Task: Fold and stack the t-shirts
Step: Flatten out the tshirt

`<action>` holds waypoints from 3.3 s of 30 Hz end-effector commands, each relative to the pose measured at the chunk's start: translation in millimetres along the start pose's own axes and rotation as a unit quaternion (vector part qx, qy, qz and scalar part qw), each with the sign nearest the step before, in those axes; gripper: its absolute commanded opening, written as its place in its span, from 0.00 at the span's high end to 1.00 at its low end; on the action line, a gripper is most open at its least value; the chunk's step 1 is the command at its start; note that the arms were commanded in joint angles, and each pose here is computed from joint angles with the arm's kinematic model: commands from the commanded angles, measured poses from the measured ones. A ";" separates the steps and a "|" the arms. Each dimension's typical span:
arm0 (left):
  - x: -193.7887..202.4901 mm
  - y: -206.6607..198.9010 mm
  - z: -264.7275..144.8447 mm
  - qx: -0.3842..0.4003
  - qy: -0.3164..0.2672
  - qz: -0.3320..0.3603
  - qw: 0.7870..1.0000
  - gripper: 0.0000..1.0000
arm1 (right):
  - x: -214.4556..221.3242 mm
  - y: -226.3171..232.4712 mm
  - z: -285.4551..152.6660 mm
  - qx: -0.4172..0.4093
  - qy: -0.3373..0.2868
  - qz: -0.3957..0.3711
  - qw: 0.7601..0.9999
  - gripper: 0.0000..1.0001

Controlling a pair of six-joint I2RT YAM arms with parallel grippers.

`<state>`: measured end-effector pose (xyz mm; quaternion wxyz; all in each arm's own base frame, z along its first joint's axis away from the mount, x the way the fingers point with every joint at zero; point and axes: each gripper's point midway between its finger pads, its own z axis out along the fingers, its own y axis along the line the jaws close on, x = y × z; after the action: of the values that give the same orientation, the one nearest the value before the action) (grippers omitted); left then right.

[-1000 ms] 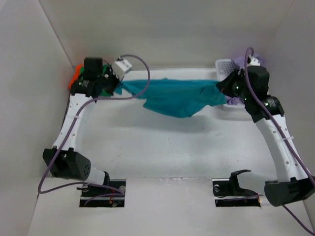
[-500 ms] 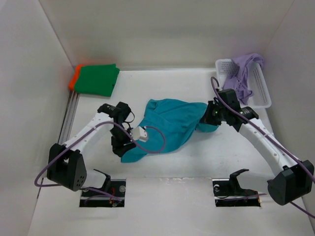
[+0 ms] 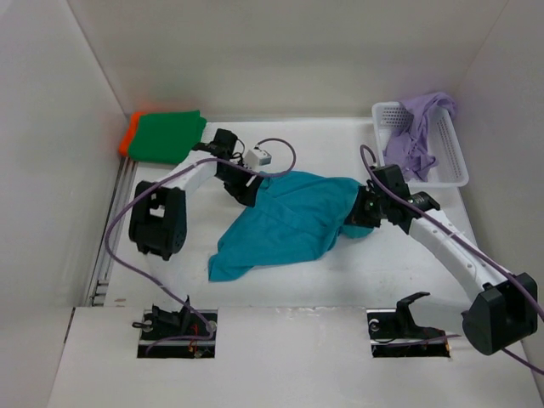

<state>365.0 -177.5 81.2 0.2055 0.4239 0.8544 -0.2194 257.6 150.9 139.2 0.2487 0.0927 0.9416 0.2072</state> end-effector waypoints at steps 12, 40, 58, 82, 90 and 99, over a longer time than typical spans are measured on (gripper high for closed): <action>-24.0 -4.5 35.4 0.023 -0.016 -0.111 0.993 0.66 | 3.8 2.5 -2.4 -0.023 -0.027 0.017 0.999 0.95; -139.4 4.6 -244.2 -0.139 -0.287 -0.027 0.947 1.00 | -116.7 42.5 -139.9 -0.054 -0.212 -0.045 0.975 0.94; 129.7 -1.7 -135.3 -0.130 -0.008 -0.173 0.976 1.00 | 106.0 58.9 2.0 -0.063 0.095 -0.073 0.991 0.63; 161.7 17.5 -131.3 -0.168 0.002 -0.212 0.963 1.00 | 115.3 -44.4 53.8 0.074 0.008 0.175 0.982 0.57; 152.2 27.8 -149.1 -0.181 -0.015 -0.217 0.959 1.00 | 89.1 -6.4 17.9 0.030 0.011 0.133 0.991 1.00; 121.2 51.7 -144.8 -0.180 -0.044 -0.206 0.961 0.99 | -4.5 53.3 35.9 0.001 0.026 0.007 1.000 1.00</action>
<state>292.5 15.4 116.4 0.2394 0.1793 0.9484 -0.1055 262.8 205.2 172.1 0.2629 0.1664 0.9179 0.2461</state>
